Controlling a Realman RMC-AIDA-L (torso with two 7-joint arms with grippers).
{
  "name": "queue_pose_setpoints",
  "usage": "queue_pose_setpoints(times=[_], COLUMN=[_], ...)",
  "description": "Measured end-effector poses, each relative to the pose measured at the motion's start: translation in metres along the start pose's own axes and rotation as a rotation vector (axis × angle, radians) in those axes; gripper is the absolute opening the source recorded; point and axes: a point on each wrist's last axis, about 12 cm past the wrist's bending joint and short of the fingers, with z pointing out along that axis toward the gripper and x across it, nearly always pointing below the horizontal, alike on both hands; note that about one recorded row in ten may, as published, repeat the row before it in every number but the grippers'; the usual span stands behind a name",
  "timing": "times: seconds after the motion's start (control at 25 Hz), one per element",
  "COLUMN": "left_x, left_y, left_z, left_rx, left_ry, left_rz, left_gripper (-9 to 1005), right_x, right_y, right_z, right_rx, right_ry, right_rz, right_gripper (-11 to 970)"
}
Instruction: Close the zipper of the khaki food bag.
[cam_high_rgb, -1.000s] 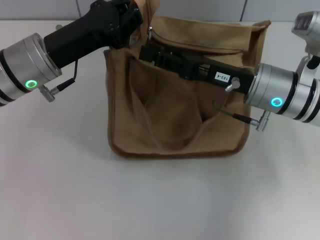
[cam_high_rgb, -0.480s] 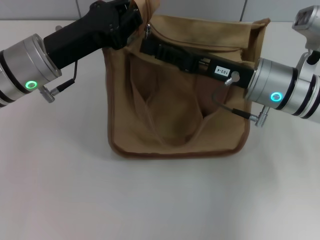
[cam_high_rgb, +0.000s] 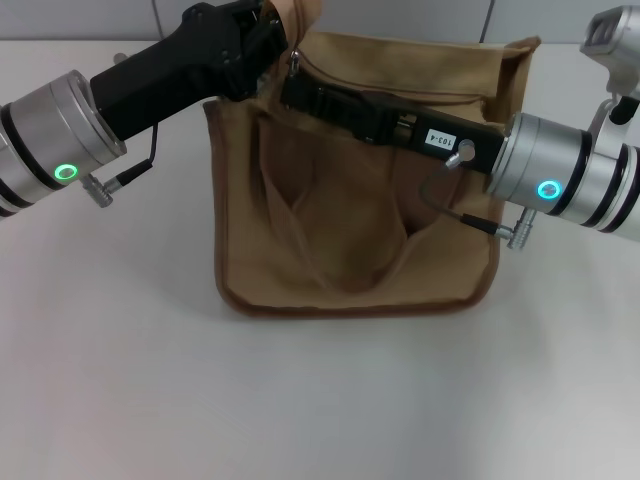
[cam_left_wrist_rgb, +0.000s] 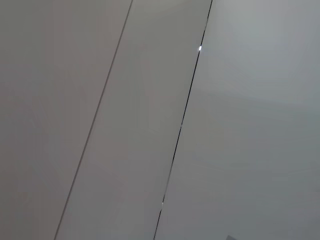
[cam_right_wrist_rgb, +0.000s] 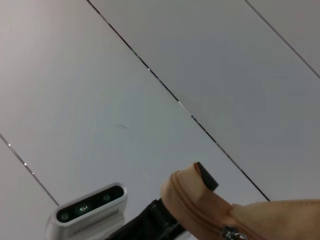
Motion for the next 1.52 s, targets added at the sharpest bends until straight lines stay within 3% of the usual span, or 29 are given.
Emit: queue_pose_setpoints(times=[0.08, 0.72, 0.92, 1.04, 1.28, 1.52], left_x=[0.0001, 0.0005, 0.0007, 0.0007, 0.0007, 0.0006], left_y=[0.0002, 0.0006, 0.0005, 0.0005, 0.0005, 0.0007], left_z=[-0.0001, -0.0013, -0.0015, -0.0016, -0.0017, -0.0014], left_rx=[-0.001, -0.007, -0.007, -0.008, -0.008, -0.008], left_ry=[0.001, 0.004, 0.004, 0.004, 0.004, 0.005], left_rz=[0.0, 0.0, -0.001, -0.001, -0.001, 0.0], left_gripper=[30, 30, 30, 30, 30, 30], right_x=[0.0002, -0.0009, -0.0006, -0.0001, -0.0008, -0.0012], right_y=[0.0015, 0.0024, 0.002, 0.0016, 0.0013, 0.0025], right_z=[0.0005, 0.0015, 0.0011, 0.0015, 0.0032, 0.0041], right_rx=[-0.013, -0.022, -0.018, -0.015, -0.013, -0.024], right_ry=[0.005, 0.011, 0.011, 0.017, 0.024, 0.026], right_rz=[-0.003, -0.012, -0.011, -0.012, -0.016, -0.019], right_gripper=[262, 379, 365, 236, 101, 140])
